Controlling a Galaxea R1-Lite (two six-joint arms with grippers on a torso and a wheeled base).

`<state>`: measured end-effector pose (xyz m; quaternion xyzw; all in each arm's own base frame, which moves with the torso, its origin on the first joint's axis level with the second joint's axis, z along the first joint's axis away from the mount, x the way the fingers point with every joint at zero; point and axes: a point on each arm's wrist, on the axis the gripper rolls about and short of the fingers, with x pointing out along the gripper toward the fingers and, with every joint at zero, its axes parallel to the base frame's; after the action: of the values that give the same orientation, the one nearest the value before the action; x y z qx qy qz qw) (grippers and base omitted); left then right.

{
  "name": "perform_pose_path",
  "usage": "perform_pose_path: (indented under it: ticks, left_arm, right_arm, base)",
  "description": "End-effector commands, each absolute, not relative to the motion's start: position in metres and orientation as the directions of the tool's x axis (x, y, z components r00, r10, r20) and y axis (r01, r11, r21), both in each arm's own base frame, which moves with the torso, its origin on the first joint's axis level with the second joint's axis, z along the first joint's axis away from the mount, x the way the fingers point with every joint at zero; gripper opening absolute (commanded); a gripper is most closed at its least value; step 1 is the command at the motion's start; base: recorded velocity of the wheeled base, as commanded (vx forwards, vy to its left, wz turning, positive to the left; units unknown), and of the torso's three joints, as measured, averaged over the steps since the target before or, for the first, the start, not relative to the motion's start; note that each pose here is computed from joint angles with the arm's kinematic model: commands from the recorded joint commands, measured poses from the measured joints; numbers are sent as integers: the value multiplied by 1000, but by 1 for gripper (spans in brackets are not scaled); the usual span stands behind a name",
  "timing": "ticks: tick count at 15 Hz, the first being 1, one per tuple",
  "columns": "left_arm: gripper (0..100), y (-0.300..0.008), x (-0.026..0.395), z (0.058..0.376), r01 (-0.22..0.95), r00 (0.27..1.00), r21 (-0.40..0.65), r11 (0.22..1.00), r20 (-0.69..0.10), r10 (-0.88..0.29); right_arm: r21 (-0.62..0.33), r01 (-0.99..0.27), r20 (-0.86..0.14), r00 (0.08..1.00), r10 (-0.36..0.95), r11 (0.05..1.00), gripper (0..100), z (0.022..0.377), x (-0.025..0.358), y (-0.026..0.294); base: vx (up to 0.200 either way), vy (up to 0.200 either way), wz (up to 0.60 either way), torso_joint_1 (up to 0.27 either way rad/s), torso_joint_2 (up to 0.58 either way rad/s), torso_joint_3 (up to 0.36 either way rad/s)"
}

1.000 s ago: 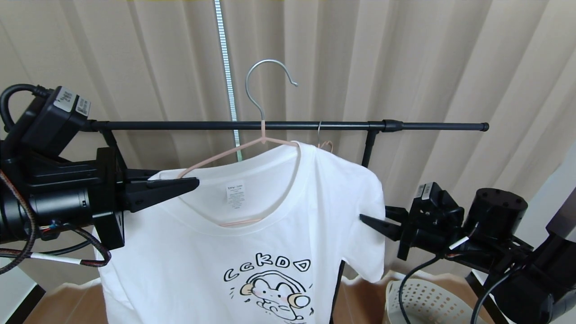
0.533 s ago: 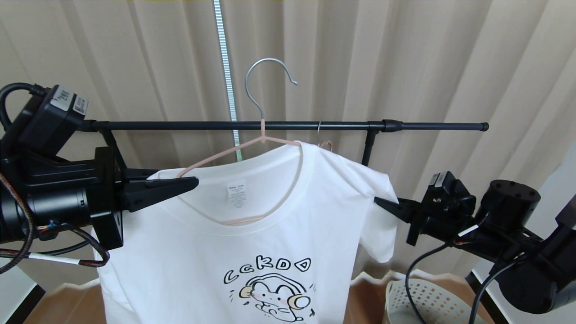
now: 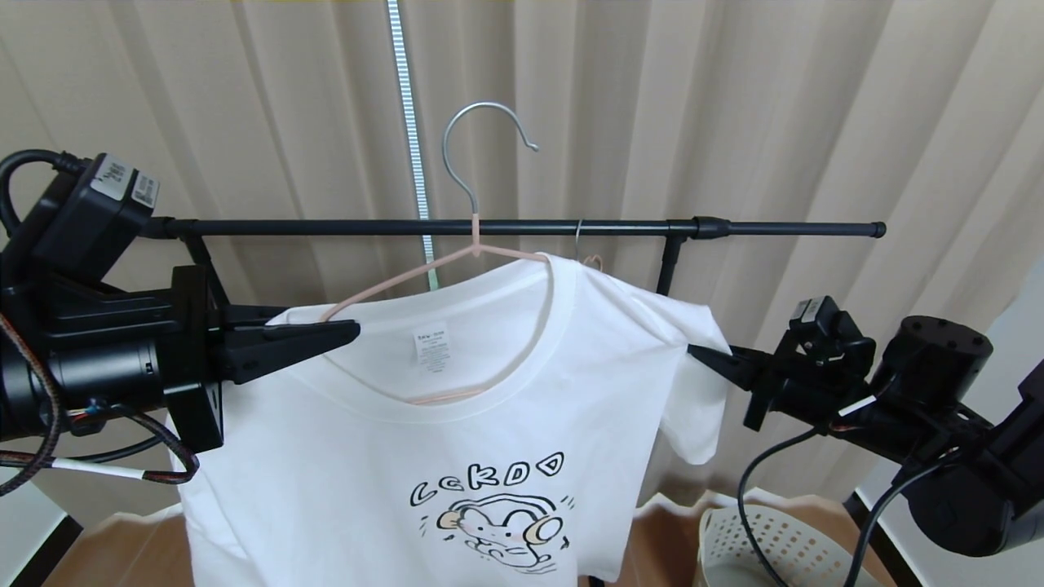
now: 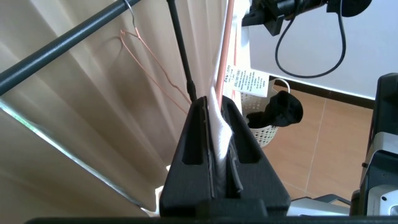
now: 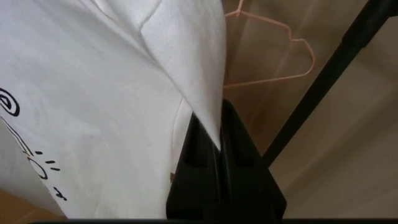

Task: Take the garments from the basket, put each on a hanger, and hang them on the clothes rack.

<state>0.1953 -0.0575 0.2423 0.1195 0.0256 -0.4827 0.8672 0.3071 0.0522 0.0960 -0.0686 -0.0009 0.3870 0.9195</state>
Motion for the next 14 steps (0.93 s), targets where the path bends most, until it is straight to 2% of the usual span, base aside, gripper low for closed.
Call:
perform_pose_path:
  ticks: [1,14]
  left_arm:
    - [0,-58,196,242,844,532,181,505,-161,-831]
    - [0,-57,196,242,843,535,165,512,-160,-829]
  right_arm:
    - [-131,-710,-47,701,711,692,0,98,307,52]
    - [-109,-708,-75,706,705,698,0,102,303,47]
  base:
    - [0,0,0,0,0,0]
    - [0,0,0,0,0,0]
